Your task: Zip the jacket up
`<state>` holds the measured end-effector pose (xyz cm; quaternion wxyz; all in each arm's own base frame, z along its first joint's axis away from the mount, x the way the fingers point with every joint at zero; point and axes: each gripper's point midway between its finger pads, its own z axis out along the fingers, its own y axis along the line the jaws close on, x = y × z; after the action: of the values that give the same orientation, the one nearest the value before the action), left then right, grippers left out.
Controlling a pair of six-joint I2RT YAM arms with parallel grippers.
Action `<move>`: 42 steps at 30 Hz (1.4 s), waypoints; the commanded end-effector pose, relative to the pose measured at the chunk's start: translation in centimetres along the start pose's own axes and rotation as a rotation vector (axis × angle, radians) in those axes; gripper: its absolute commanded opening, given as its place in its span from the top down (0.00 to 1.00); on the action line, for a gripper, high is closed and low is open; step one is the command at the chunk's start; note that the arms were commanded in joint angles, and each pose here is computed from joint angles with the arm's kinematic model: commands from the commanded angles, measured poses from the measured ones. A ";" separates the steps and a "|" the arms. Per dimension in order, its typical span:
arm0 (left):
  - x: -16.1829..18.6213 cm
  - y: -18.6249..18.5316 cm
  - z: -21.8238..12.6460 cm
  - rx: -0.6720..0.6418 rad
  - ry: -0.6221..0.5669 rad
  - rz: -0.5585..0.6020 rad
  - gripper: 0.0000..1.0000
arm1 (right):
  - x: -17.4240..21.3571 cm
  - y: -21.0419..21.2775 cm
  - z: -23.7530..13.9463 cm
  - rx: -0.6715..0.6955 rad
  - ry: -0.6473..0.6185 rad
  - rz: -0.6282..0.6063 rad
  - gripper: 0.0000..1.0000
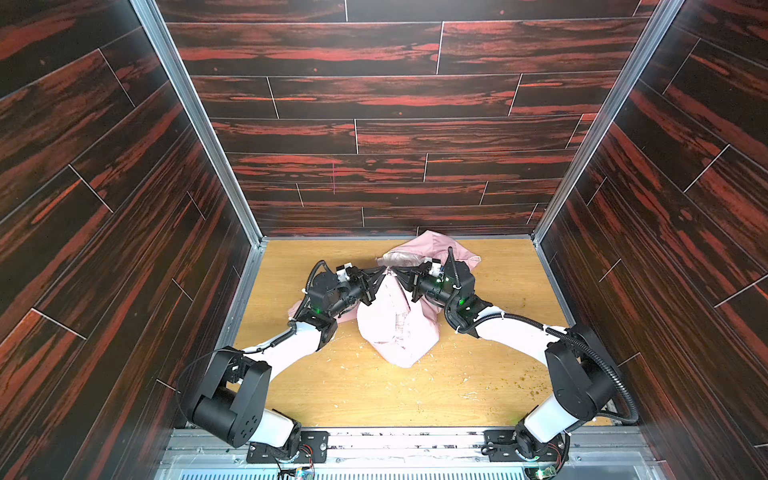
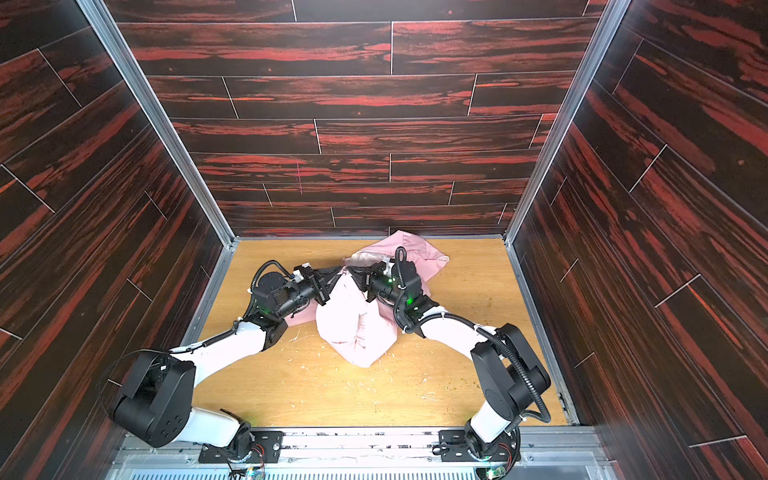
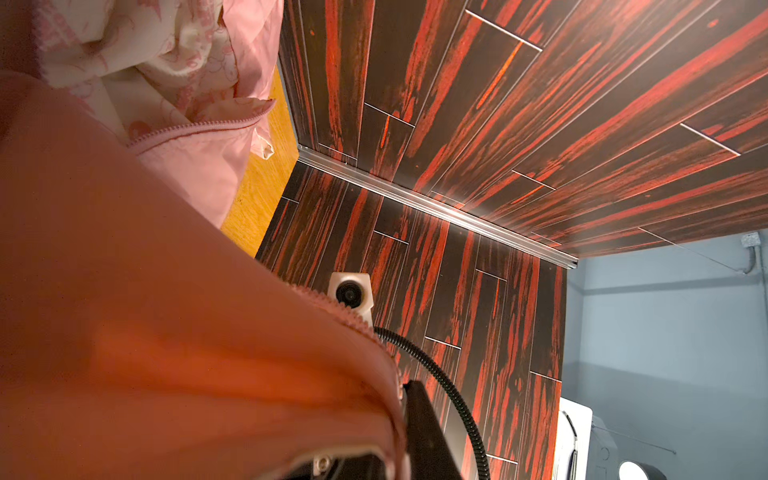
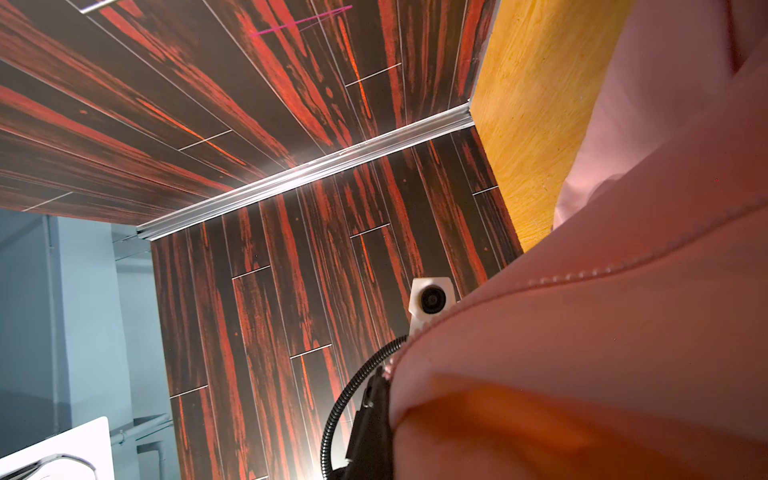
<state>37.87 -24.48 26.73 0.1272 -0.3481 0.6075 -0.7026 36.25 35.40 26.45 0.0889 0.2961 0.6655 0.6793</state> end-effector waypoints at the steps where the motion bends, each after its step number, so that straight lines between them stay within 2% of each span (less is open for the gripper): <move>1: 1.3 -1.9 0.6 0.044 0.050 0.035 0.87 | 0.6 0.5 0.2 0.008 0.029 -0.020 1.00; 5: 1.4 -1.5 0.8 0.036 0.056 0.031 0.86 | 0.6 0.4 0.1 0.013 0.033 -0.022 1.00; 10: 1.6 -1.5 1.0 0.043 0.066 0.035 0.99 | 0.6 0.5 -0.1 0.027 0.036 -0.040 1.00; 15: 1.6 -2.0 1.2 0.069 0.069 0.040 1.00 | 0.3 0.7 -0.4 0.052 0.035 -0.079 1.00; 20: 1.9 -2.5 1.4 0.090 0.078 0.052 1.00 | 0.1 1.2 -0.8 0.067 0.022 -0.114 0.85; 22: 1.8 -2.4 1.4 0.088 0.074 0.049 1.00 | 0.0 1.3 -1.0 0.064 0.016 -0.117 0.82; 25: 1.8 -2.4 1.4 0.092 0.074 0.047 1.00 | -0.2 1.4 -1.1 0.063 0.007 -0.115 0.83; 27: 1.8 -2.4 1.5 0.091 0.074 0.045 1.00 | -0.4 1.4 -1.1 0.061 0.002 -0.109 0.88; 31: 1.7 -2.4 1.5 0.091 0.073 0.043 1.00 | -0.4 1.4 -1.1 0.056 0.004 -0.105 0.92; 36: 1.6 -2.3 1.6 0.094 0.067 0.038 1.00 | -0.3 1.6 -1.1 0.050 0.010 -0.106 0.92; 39: 1.5 -2.4 1.6 0.097 0.066 0.036 1.00 | -0.1 1.6 -1.2 0.051 0.017 -0.107 0.87; 42: 1.5 -2.4 1.7 0.098 0.067 0.035 1.00 | -0.1 1.5 -1.3 0.052 0.017 -0.104 0.87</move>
<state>38.52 -25.72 26.12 0.1220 -0.3407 0.6056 -0.7087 36.88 34.25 25.86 0.1082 0.2733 0.7060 0.6443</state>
